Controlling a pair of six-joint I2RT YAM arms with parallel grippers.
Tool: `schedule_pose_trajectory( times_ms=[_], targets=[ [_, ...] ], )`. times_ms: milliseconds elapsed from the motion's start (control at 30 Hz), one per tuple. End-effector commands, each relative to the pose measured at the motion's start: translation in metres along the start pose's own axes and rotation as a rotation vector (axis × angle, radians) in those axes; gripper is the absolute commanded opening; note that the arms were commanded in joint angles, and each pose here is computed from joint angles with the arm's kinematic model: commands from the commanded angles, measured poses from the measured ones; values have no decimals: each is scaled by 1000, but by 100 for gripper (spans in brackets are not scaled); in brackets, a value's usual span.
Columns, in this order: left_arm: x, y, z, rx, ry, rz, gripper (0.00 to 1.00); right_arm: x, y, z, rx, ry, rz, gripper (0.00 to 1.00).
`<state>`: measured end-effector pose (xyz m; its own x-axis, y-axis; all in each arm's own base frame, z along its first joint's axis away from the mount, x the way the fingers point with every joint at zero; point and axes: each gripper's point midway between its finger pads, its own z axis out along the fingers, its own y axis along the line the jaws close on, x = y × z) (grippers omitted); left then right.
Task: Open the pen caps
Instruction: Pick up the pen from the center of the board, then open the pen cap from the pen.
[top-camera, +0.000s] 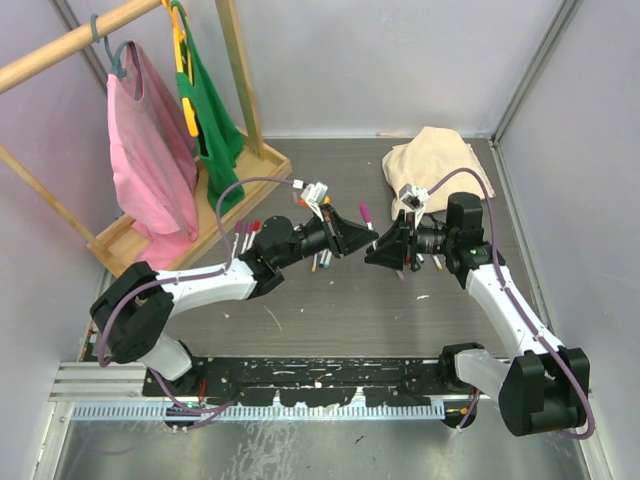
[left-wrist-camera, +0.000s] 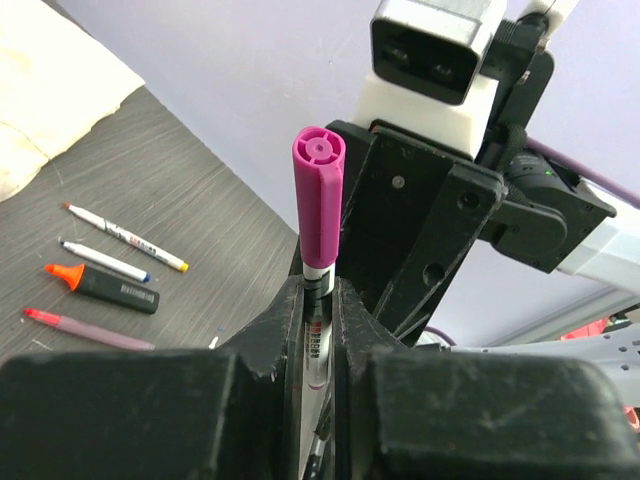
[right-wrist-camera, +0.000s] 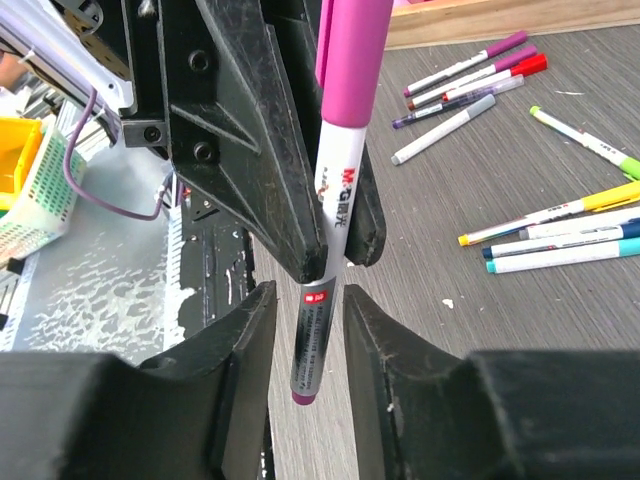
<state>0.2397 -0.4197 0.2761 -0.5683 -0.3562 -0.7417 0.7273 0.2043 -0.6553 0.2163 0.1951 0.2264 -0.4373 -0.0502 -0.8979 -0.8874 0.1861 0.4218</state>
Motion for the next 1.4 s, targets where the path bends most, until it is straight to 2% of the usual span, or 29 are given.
schedule_pose_trajectory(
  times_ms=[0,333,700,733,933,1000,1100,1367],
  targets=[
    [-24,-16,2,71,-119,-2,0,-19,5,2,-34,-17,-47,41],
    [-18,-12,5,77,-114,8,0,-22,4,2,-17,-31,-23,38],
    [-19,-15,4,89,-135,57,1,-24,0,3,-2,-31,-4,2],
    [-19,-15,3,87,-138,58,4,-24,0,3,-2,-30,-4,1],
    [-29,-14,-8,71,-198,42,46,-24,1,2,-2,-22,-10,1],
    [-33,-15,-10,71,-213,39,54,-23,2,2,-8,-19,-12,1],
    [-41,-16,-13,74,-236,26,59,-23,2,2,-14,-14,-15,1],
    [-66,-23,-13,97,-290,-13,60,-21,1,2,-10,-10,-20,1]
  ],
)
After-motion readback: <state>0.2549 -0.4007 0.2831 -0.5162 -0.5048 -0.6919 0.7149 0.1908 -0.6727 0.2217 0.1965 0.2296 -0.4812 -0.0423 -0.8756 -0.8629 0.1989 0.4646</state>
